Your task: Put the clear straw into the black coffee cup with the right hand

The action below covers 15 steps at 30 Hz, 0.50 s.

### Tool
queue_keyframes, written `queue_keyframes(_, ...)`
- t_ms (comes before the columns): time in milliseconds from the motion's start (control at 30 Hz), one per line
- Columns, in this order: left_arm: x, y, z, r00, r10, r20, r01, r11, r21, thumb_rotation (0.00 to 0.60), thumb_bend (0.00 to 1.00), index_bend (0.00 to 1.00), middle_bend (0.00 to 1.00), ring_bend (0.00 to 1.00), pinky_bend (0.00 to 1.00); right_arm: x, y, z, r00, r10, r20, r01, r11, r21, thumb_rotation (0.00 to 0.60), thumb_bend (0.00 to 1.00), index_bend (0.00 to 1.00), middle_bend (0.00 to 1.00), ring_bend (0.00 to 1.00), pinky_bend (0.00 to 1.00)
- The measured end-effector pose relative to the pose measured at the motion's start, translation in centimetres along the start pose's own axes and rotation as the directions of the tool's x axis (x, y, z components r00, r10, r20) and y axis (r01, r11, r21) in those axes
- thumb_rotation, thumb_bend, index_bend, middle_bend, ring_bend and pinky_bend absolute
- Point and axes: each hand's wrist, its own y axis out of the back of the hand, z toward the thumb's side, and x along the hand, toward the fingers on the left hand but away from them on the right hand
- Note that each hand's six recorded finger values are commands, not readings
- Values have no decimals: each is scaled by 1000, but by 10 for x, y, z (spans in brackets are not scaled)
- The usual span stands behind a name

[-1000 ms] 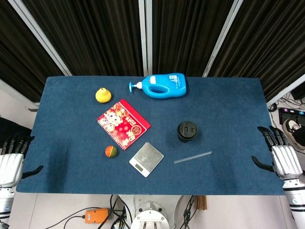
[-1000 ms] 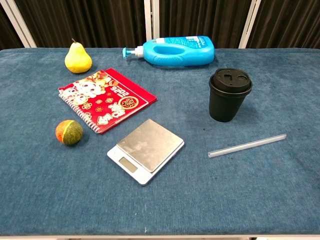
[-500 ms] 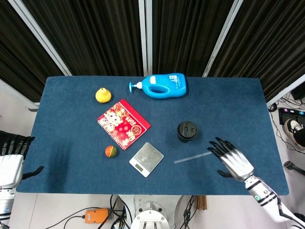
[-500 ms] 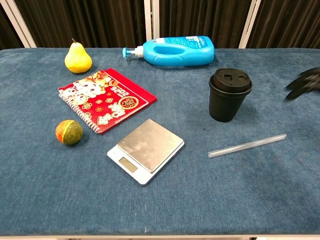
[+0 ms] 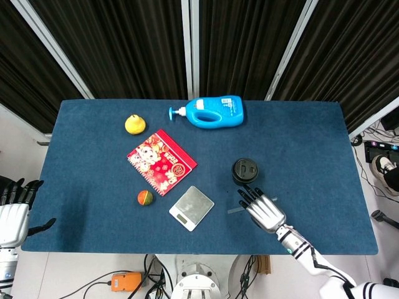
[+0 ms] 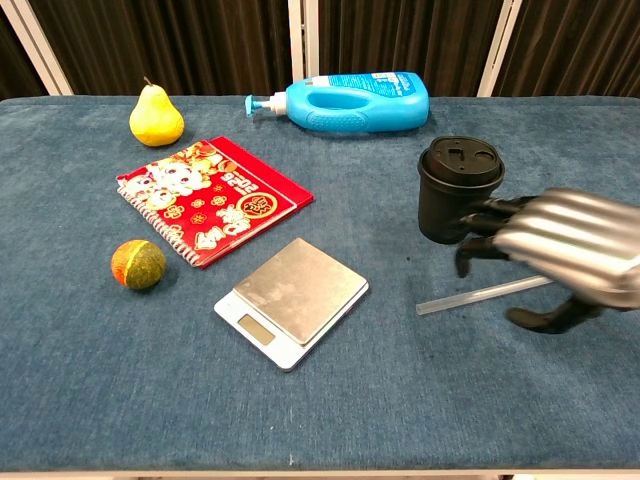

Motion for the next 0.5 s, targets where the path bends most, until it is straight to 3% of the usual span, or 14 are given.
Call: queue_keyframes(500,1,-4,-4,1000,-6,-6,6,1000,-3,600,49,129,136,34,0,-26,-8,17,1000,6,5,-6,1000,9,600,533,533,252,170,324)
